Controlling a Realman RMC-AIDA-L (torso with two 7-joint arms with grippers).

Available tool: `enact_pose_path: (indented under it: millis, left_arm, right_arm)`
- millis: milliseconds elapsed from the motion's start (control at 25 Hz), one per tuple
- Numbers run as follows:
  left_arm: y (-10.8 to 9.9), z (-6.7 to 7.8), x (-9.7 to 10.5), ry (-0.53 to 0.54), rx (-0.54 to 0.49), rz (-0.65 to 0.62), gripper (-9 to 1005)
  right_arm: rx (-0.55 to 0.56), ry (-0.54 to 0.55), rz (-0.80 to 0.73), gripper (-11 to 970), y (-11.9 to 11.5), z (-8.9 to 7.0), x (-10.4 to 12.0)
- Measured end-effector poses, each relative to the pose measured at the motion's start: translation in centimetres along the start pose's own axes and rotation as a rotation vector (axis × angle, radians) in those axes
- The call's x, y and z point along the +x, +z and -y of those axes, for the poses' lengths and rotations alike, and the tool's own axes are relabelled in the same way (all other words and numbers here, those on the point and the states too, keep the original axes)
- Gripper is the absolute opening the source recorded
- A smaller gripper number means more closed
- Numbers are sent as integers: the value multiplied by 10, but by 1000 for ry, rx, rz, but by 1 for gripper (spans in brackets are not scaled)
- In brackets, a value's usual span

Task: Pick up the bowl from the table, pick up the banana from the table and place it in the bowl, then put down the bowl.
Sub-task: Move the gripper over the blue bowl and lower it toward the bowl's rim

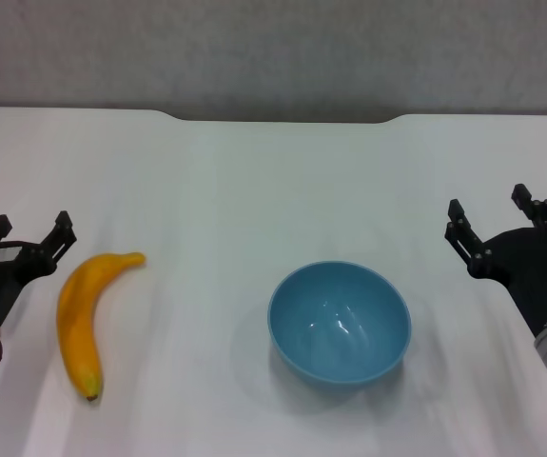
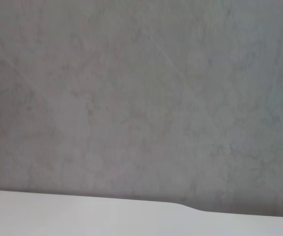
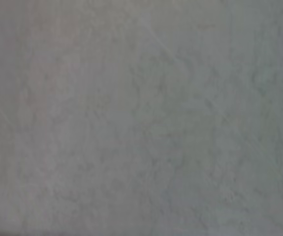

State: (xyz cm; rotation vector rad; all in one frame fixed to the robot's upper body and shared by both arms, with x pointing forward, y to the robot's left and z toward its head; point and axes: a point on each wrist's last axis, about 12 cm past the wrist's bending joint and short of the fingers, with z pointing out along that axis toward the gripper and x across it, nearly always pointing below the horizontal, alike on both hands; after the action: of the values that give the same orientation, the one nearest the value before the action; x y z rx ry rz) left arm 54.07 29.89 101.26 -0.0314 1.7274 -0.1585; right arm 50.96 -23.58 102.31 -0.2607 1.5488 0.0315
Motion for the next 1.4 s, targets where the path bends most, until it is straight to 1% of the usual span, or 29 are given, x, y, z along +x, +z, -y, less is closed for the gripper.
enact_pose_path:
  millis: [720, 800, 920, 1040, 1200, 1320, 1400]
  left_arm:
    - [1, 1, 0, 1, 4, 1, 891]
    - [1, 1, 0, 0, 4, 1, 891]
    - [0, 0, 0, -4, 2, -2, 891]
    - [-1, 0, 1, -8, 2, -4, 892]
    - [-1, 0, 1, -6, 3, -6, 892]
    - [-2, -1, 2, -7, -1, -10, 892]
    - [-3, -2, 3, -6, -4, -11, 892]
  right_arm:
    - [-11, 0, -4, 821, 1, -2, 0]
    - [-26, 6, -23, 821, 2, -6, 1]
    - [-74, 13, -63, 821, 12, -16, -1]
    - [-106, 4, -81, 821, 19, -22, -4]
    - [-133, 15, -97, 821, 22, -30, -7]
    - [-186, 18, -139, 821, 30, -43, -14]
    - [-222, -5, -179, 821, 36, -52, -22]
